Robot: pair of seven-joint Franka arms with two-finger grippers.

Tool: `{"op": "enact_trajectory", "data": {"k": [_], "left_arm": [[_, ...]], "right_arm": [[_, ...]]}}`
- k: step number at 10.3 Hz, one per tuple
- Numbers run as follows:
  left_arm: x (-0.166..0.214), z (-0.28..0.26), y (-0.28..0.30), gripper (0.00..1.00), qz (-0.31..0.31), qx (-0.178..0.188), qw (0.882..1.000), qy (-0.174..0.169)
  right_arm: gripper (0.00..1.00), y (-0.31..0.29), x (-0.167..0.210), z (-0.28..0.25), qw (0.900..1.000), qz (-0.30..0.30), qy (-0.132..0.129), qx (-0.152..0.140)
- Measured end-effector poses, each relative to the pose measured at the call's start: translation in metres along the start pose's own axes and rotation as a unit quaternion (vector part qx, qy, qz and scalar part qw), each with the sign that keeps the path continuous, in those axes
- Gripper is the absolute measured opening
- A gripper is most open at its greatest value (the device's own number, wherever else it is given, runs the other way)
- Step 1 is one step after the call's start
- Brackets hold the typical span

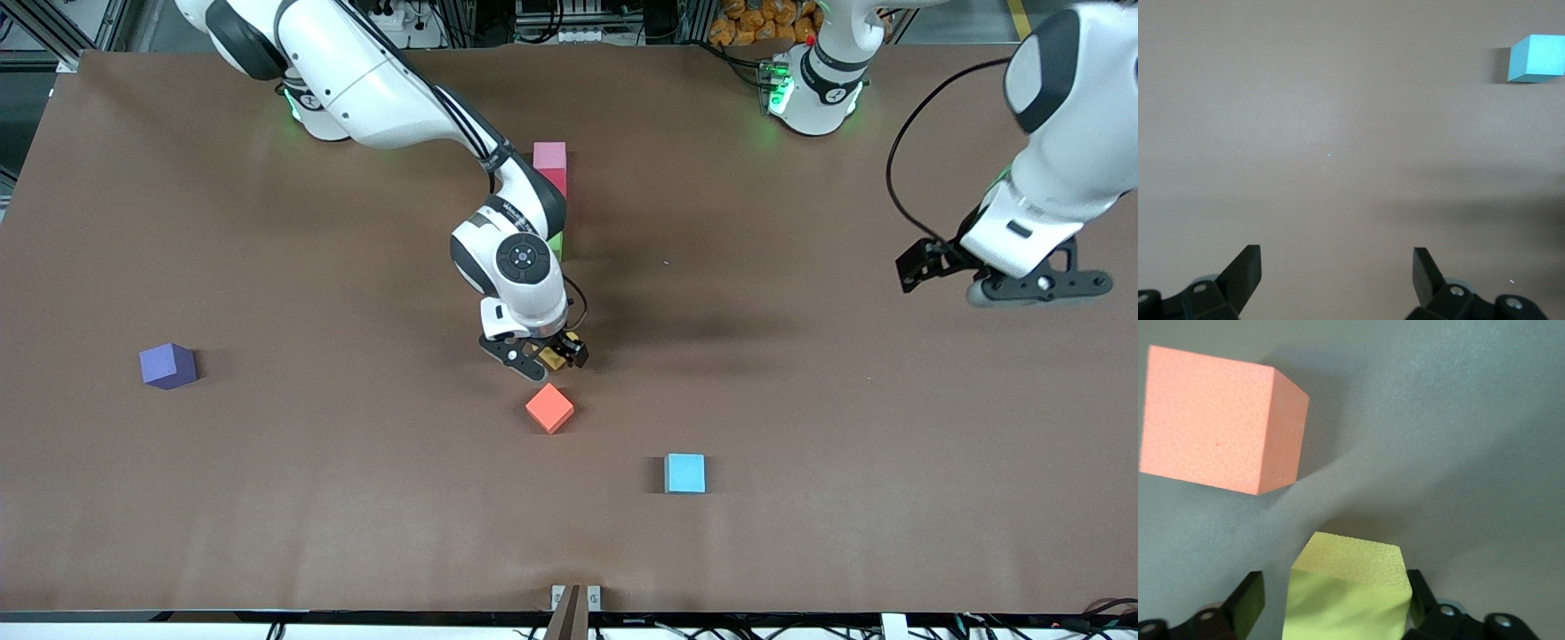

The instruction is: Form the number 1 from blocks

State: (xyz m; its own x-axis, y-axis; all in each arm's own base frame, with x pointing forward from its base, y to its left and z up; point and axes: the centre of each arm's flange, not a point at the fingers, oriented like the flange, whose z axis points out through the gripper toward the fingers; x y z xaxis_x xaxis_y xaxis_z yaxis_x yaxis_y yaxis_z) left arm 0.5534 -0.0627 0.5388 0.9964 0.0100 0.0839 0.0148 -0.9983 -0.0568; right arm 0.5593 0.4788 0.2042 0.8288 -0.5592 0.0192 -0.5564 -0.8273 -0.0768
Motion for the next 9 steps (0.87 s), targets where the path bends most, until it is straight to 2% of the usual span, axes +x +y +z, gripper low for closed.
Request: {"op": "enact_trajectory", "data": {"k": [1,3,5,9], "left_arm": [[0.002,-0.017,0.000,1.00,-0.001,-0.002,1.000,0.005],[0.004,-0.060,0.003,1.00,-0.003,-0.013,1.000,0.003],[0.005,-0.092,0.004,1.00,-0.007,-0.031,0.999,0.002],[0.001,-0.086,0.010,1.00,-0.024,-0.042,0.998,-0.039]], "right_arm": [[0.89,0.000,-0.001,0.003,1.000,0.000,-0.001,-0.001],[0.60,0.000,-0.001,0.004,1.000,-0.002,-0.001,-0.001],[0.59,-0.003,-0.005,0.000,1.000,-0.029,-0.005,0.005],[0.59,-0.001,-0.001,-0.033,0.993,-0.116,-0.022,-0.004]]}}
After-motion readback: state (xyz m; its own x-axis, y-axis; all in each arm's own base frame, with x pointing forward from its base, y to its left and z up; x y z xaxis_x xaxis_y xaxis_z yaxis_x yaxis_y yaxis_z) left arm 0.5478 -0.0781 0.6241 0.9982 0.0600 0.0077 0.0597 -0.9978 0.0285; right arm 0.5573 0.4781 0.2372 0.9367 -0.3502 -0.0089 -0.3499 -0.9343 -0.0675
